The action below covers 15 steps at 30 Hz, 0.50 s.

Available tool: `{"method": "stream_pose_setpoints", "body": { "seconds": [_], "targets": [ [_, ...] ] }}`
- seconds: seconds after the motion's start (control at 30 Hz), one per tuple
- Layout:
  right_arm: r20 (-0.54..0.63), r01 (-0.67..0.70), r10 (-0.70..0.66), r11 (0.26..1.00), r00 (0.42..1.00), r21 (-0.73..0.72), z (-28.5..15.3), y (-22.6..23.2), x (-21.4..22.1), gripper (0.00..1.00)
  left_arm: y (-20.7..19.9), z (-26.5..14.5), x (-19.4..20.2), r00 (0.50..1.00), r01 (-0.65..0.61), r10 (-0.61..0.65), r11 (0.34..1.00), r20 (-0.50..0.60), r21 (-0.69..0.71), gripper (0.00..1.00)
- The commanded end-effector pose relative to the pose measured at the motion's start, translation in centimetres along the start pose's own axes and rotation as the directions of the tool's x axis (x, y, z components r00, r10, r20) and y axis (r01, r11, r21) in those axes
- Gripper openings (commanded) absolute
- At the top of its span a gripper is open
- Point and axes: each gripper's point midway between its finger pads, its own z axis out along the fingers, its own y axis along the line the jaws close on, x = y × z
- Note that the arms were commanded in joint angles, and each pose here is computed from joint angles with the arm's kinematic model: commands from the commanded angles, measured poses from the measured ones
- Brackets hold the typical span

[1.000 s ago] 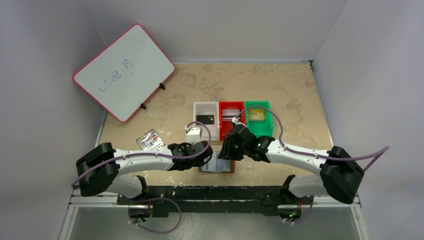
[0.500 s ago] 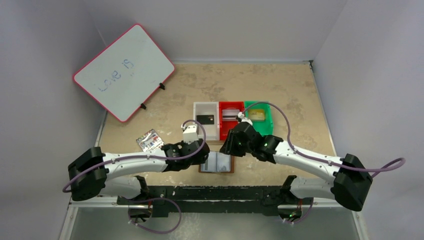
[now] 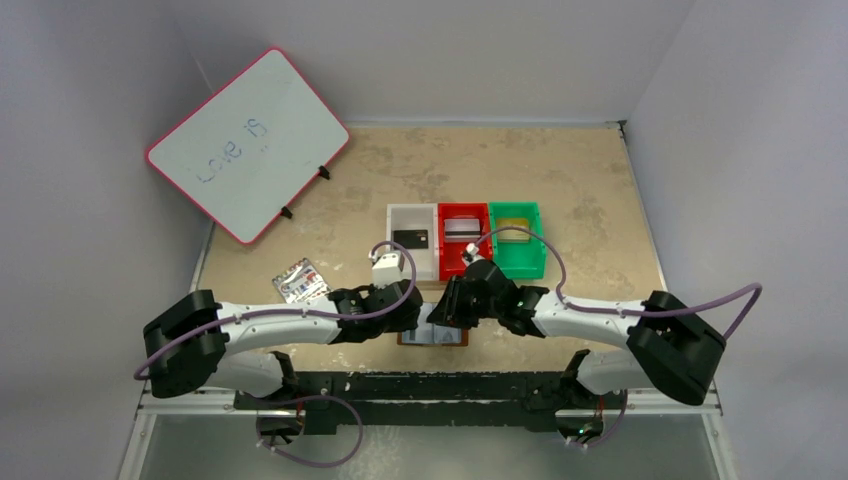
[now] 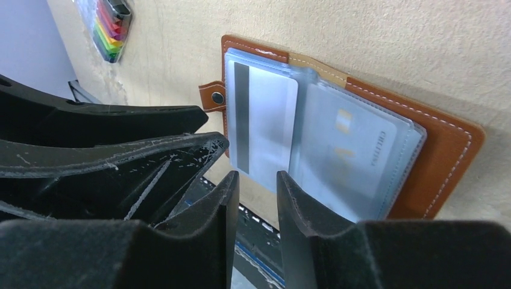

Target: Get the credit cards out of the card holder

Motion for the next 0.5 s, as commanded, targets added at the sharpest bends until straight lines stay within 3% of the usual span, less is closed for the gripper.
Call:
{"method": "stream_pose_setpoints", "body": {
  "seconds": [0.0, 0.47],
  "targets": [
    [0.009, -0.032, 0.033, 0.997, 0.999, -0.075, 0.5, 1.5, -0.2, 0.32, -1.0, 0.0, -0.1, 1.000, 0.018, -0.018, 0.999, 0.007, 0.034, 0.40],
    [-0.032, -0.106, 0.106, 0.994, 0.994, -0.008, 2.7, -2.3, 1.5, 0.28, 1.3, 2.0, 2.3, 0.997, -0.043, 0.040, 0.997, -0.059, -0.062, 0.31]
  ]
}}
